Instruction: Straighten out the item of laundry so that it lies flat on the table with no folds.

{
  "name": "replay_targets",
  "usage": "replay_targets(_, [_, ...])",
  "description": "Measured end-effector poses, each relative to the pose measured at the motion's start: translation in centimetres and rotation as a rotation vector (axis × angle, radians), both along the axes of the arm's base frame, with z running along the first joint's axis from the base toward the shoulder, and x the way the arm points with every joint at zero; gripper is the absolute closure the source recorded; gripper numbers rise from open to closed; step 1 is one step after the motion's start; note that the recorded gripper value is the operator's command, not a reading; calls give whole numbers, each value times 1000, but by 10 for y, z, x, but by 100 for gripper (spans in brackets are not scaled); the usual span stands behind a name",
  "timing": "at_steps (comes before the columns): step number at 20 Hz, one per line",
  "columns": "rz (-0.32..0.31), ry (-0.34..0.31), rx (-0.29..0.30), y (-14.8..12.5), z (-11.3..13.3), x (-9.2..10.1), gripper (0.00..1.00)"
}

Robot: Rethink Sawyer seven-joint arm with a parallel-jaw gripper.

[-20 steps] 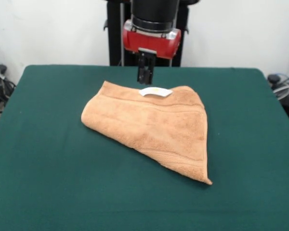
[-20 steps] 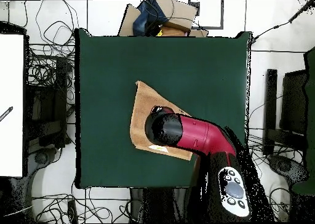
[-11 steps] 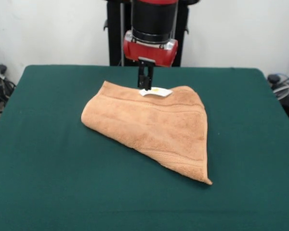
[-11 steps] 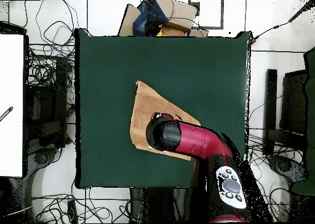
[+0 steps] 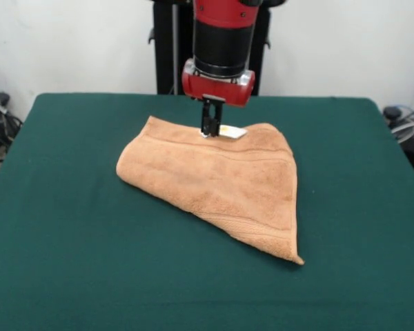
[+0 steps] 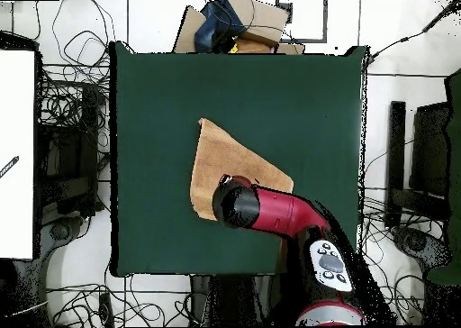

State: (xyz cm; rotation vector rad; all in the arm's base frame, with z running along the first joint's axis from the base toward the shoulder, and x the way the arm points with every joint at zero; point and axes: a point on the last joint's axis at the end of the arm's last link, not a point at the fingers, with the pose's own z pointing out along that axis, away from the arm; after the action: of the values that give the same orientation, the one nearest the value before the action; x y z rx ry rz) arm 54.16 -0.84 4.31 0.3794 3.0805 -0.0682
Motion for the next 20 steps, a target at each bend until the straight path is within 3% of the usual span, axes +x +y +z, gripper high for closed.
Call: replay_targets(20, [-24, 46, 16, -10, -28, -17, 100])
